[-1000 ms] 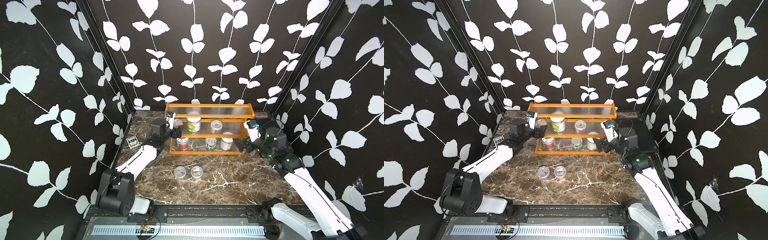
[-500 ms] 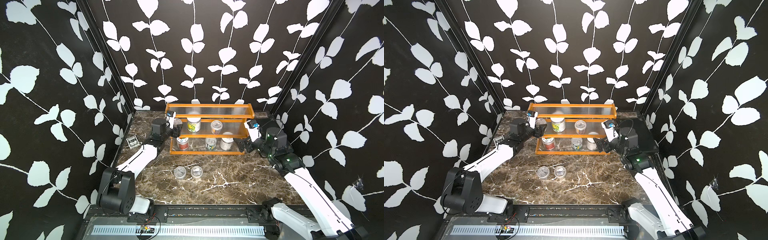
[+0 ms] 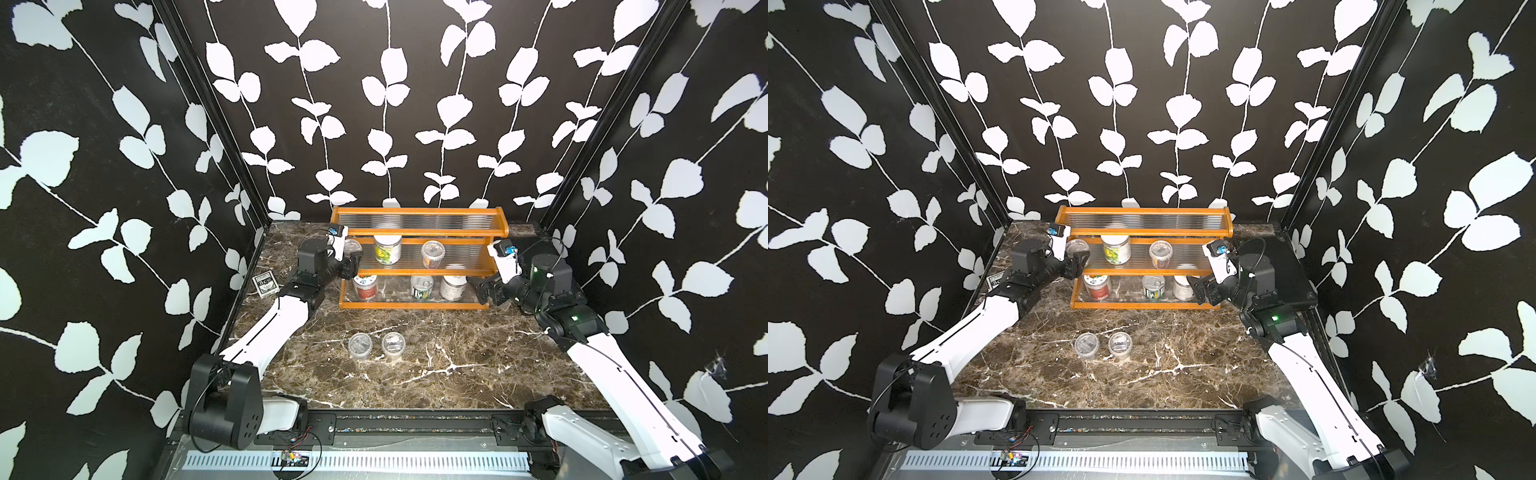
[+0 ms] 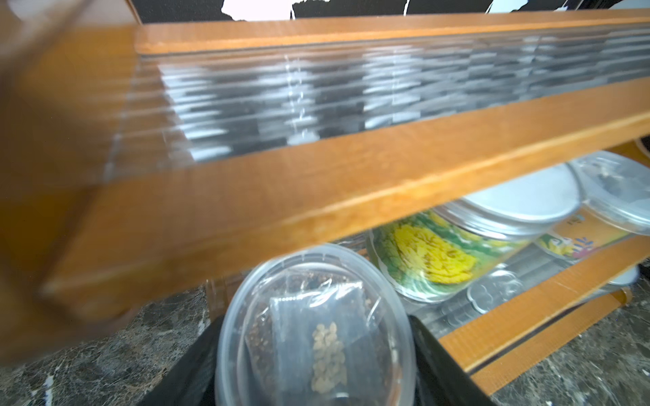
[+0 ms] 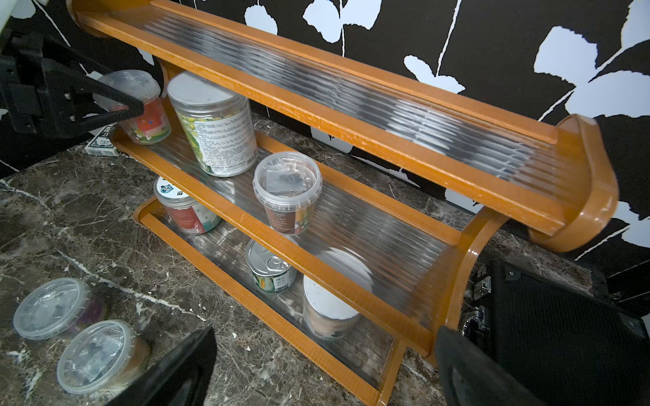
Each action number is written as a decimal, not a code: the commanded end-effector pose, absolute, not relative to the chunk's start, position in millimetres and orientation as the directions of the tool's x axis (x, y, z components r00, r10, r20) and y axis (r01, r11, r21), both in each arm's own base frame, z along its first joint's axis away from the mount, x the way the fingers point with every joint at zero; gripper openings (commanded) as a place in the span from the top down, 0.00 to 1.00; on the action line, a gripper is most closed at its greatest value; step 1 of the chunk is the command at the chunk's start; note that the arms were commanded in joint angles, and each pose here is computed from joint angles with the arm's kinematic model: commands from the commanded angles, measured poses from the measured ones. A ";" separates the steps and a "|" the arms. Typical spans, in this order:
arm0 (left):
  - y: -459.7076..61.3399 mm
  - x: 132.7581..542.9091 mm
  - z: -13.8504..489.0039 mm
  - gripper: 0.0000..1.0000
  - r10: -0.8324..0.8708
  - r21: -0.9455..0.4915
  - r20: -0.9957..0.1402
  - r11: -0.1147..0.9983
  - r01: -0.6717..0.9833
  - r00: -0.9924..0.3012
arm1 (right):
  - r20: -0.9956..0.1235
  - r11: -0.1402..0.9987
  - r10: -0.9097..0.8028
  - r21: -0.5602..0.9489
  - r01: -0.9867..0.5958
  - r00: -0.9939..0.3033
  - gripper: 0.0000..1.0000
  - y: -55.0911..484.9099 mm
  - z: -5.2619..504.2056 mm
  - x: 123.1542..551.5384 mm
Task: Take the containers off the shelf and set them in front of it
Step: 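Pick up a container from the shelf, then place the container at the center of the board.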
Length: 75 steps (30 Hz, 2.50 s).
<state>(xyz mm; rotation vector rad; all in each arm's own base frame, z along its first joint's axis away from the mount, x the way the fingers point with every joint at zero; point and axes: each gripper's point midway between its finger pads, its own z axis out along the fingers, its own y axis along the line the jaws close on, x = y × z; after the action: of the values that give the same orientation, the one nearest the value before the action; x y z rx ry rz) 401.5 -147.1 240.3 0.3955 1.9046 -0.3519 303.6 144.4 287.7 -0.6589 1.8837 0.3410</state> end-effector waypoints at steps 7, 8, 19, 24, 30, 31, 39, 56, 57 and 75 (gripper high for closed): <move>-149.5 370.1 245.8 0.41 0.140 -0.045 -0.931 0.872 0.487 -0.338 | -0.936 0.795 -0.268 -0.080 -0.602 -0.229 0.00 148.2 309.3 307.7; -150.0 366.0 245.0 0.41 0.145 -0.047 -0.928 0.868 0.494 -0.344 | -0.934 0.792 -0.271 -0.079 -0.606 -0.233 0.00 148.5 308.4 307.3; -187.3 304.8 250.3 0.41 0.220 -0.033 -0.917 0.789 0.613 -0.333 | -0.925 0.673 -0.272 0.013 -0.739 -0.265 0.00 171.2 305.4 279.4; -229.1 270.9 252.1 0.42 0.268 -0.015 -0.916 0.722 0.692 -0.299 | -0.912 0.612 -0.294 0.051 -0.789 -0.287 0.00 177.5 305.0 261.5; -292.5 235.4 243.5 0.41 0.332 0.009 -0.909 0.623 0.782 -0.254 | -0.900 0.636 -0.316 0.034 -0.771 -0.300 0.00 170.3 304.3 258.0; -303.2 230.6 241.3 0.41 0.333 0.005 -0.909 0.608 0.794 -0.249 | -0.895 0.652 -0.324 0.023 -0.758 -0.306 0.00 166.5 302.5 259.6; -371.4 198.1 202.9 0.41 0.386 -0.008 -0.890 0.517 0.856 -0.242 | -0.894 0.758 -0.318 -0.040 -0.651 -0.316 0.00 134.7 304.7 273.2; -398.3 194.5 120.8 0.41 0.465 -0.046 -0.799 0.586 0.809 -0.381 | -0.908 0.806 -0.282 -0.048 -0.590 -0.310 0.00 116.0 309.8 280.4; -399.8 193.4 117.6 0.41 0.469 -0.055 -0.793 0.581 0.812 -0.389 | -0.909 0.806 -0.281 -0.050 -0.589 -0.309 0.00 115.7 310.2 281.1; -400.9 187.8 86.0 0.35 0.526 -0.061 -0.744 0.561 0.825 -0.413 | -0.907 0.808 -0.288 -0.057 -0.586 -0.308 0.00 114.6 307.7 282.2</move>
<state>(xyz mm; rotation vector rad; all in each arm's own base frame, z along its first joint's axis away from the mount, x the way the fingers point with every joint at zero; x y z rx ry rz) 184.8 -391.2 72.8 1.1035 2.1428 -0.5277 277.5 116.7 293.4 -0.6760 1.9621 0.3668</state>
